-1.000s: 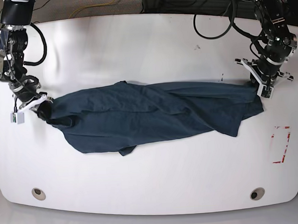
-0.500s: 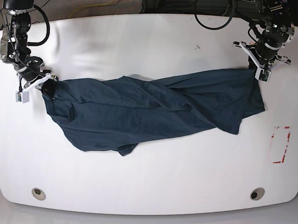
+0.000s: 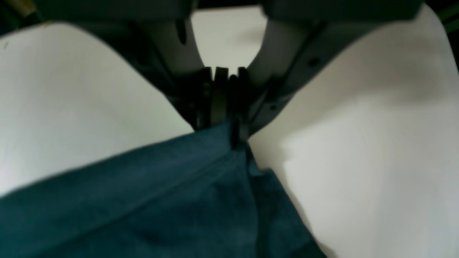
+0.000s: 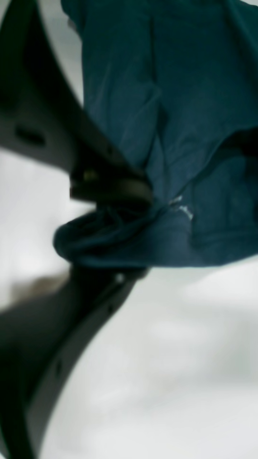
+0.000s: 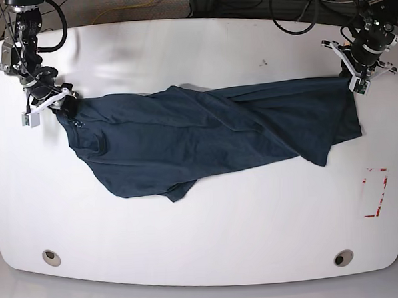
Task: Layout the t-shirt on the table in an organized manner, then fold the t-shirt properly
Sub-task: 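Lay the stretched shirt flat on the table with both grippers, then release and regrasp the shirt edge with the right gripper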
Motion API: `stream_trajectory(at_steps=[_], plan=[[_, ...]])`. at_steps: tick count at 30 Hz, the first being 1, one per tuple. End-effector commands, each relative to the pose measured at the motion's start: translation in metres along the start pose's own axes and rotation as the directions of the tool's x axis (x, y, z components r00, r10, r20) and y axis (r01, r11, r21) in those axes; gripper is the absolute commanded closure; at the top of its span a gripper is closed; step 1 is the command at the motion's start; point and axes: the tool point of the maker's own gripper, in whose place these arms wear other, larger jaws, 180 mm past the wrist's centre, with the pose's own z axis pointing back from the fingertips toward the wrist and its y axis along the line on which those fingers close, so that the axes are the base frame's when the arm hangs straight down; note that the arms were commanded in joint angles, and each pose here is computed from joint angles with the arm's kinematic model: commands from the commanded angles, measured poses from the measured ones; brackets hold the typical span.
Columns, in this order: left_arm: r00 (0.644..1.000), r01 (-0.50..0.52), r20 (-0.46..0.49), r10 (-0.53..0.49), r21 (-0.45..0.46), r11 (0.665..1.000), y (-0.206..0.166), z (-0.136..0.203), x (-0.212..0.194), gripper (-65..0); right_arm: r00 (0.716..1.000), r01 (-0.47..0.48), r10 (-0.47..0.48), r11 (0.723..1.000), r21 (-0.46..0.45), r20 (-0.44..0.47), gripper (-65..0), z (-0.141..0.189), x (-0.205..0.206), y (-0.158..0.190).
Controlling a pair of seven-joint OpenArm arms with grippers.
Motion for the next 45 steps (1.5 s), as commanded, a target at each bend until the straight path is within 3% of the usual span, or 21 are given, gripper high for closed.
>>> stream_trajectory(at_steps=[1, 6, 8, 12, 17, 19, 32, 38, 45], plan=[[1.0, 0.02, 0.024, -0.02, 0.012, 1.0, 0.005, 0.005, 0.007, -0.6, 0.997, -0.024, 0.023, 1.0, 0.012, 0.067, -35.4, 0.008, 0.021, 0.006], [0.999, 0.022, 0.023, -0.022, 0.011, 1.0, 0.005, 0.005, 0.006, -1.0, 0.995, -0.046, 0.043, 0.999, 0.025, 0.093, -49.9, 0.017, 0.025, 0.016], [0.999, 0.022, 0.023, -0.022, 0.011, 1.0, 0.005, 0.005, 0.006, -4.3, 0.994, -0.056, 0.052, 0.998, 0.031, 0.1, -55.0, 0.02, 0.026, 0.02], [0.999, 0.021, 0.024, -0.021, 0.009, 1.0, 0.004, 0.004, 0.007, -19.7, 0.991, -0.075, 0.069, 0.996, 0.046, 0.112, -60.6, 0.024, 0.029, 0.029], [1.0, 0.017, 0.026, -0.017, 0.01, 1.0, 0.004, 0.005, 0.007, -40.8, 0.986, -0.089, 0.078, 0.994, 0.068, 0.148, -60.6, 0.026, 0.038, 0.043], [0.999, 0.018, 0.026, -0.018, 0.009, 1.0, 0.004, 0.004, 0.007, -43.8, 0.984, -0.1, 0.088, 0.992, 0.071, 0.156, -60.6, 0.027, 0.042, 0.045], [0.999, 0.001, 0.039, -0.003, 0.041, 0.999, 0.016, 0.009, 0.009, -44.0, 0.962, -0.152, 0.136, 0.987, 0.048, 0.238, -60.7, 0.011, 0.087, 0.048], [0.994, -0.006, 0.108, -0.003, 0.078, 0.997, 0.03, 0.008, 0.037, -44.0, 0.957, -0.197, 0.189, 0.98, 0.017, 0.222, -61.0, -0.025, 0.108, 0.049], [0.98, -0.052, 0.199, 0.019, 0.162, 0.986, 0.062, 0.015, 0.069, -44.0, 0.96, -0.221, 0.208, 0.974, 0.051, 0.186, -60.9, -0.067, 0.127, 0.053]])
